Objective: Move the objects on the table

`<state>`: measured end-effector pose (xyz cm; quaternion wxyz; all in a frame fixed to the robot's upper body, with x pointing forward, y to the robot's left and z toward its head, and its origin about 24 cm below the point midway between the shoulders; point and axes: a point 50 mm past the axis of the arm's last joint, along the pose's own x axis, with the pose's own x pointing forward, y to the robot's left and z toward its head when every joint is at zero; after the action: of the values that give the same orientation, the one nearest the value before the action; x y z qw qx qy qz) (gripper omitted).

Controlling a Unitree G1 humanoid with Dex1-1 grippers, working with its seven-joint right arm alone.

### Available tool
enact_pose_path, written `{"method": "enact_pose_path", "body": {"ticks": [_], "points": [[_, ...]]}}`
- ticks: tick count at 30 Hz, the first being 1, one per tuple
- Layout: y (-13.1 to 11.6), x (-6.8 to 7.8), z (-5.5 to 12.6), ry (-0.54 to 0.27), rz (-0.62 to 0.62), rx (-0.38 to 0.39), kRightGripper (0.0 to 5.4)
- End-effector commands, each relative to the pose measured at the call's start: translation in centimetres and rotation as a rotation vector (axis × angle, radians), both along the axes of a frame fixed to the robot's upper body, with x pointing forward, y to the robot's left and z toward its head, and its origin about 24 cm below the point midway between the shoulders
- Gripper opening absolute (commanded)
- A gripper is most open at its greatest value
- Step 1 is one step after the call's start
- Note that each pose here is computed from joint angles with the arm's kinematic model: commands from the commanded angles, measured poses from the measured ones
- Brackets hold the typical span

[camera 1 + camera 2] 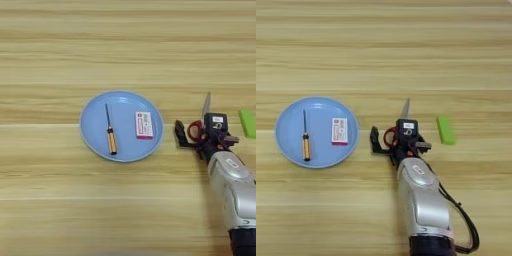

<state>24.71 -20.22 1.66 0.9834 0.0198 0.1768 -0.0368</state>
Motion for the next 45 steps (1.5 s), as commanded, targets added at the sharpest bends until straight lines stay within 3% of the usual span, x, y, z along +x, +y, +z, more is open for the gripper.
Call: {"method": "enact_pose_path", "body": {"ticks": [1, 15, 32, 45], "points": [[-0.4, -0.3, -0.1, 0.032, -0.002, 0.012, 5.38], [-1.8, -1.0, -0.7, 0.073, -0.04, -0.01, 3.93], [-1.1, -2.1, -1.0, 0.096, 0.031, -0.017, 3.88], [1.0, -3.2, -1.2, 0.117, 0.153, -0.02, 3.88]]}}
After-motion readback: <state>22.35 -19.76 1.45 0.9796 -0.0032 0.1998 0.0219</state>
